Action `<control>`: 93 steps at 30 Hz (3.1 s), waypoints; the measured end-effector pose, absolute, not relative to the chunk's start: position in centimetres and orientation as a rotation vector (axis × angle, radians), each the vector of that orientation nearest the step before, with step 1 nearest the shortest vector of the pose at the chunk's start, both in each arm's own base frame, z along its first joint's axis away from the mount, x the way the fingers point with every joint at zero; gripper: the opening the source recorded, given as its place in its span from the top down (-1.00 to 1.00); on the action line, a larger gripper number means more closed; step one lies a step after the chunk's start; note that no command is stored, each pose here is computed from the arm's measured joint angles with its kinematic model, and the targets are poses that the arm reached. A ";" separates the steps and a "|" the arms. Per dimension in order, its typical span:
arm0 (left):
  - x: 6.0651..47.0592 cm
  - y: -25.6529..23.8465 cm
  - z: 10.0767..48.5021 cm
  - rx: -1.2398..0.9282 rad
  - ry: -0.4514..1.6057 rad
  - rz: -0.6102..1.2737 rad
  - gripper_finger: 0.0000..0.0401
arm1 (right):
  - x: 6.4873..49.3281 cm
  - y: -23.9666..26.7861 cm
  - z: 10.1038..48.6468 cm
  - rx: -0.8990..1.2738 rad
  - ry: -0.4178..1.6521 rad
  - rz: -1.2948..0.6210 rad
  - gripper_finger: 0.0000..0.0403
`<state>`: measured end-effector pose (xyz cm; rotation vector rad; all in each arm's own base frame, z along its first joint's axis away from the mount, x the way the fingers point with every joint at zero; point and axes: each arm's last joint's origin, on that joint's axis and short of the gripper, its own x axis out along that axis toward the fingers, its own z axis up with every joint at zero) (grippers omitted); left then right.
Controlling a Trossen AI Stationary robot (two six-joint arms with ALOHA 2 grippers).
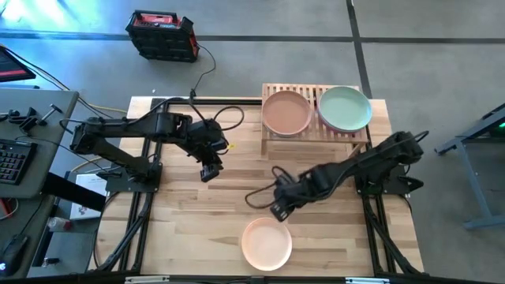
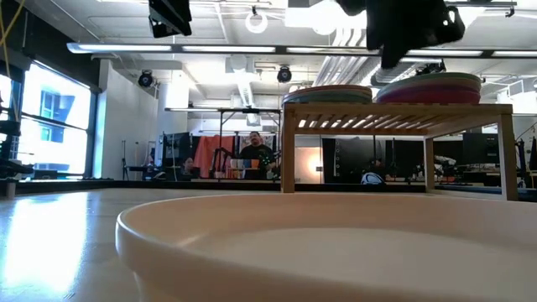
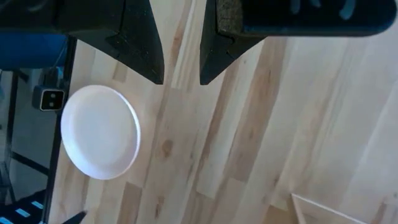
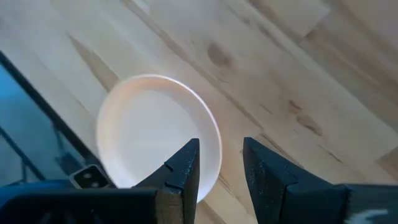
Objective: Place and stack plates onto a shelf
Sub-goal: Stack the light orange plate on top of the brown plate on the shelf
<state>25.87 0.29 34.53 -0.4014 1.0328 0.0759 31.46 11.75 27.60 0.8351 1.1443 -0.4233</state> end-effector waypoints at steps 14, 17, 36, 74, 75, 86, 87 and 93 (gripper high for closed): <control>25.9 -1.2 34.5 -0.387 1.043 0.036 0.55 | 34.1 15.4 20.5 0.748 1.278 -0.438 0.50; 25.9 -1.3 34.5 -0.385 1.043 0.033 0.55 | 34.5 15.8 19.5 0.736 1.285 -0.436 0.50; 25.9 -1.3 34.5 -0.383 1.043 0.033 0.55 | 35.5 16.7 15.9 0.704 1.321 -0.450 0.50; 25.9 -1.3 34.5 -0.367 1.043 0.025 0.55 | 35.2 16.6 15.4 0.754 1.381 -0.505 1.00; 25.9 -1.3 34.5 -0.367 1.043 0.024 0.55 | 35.2 16.6 15.4 0.755 1.382 -0.503 1.00; 25.9 -1.3 34.5 -0.367 1.043 0.025 0.55 | 35.1 16.6 17.0 0.763 1.369 -0.488 1.00; 25.9 -1.3 34.5 -0.367 1.043 0.024 0.55 | 35.1 16.6 17.0 0.756 1.372 -0.486 1.00; 25.9 -1.3 34.5 -0.367 1.043 0.025 0.55 | 35.1 16.6 17.0 0.760 1.361 -0.502 1.00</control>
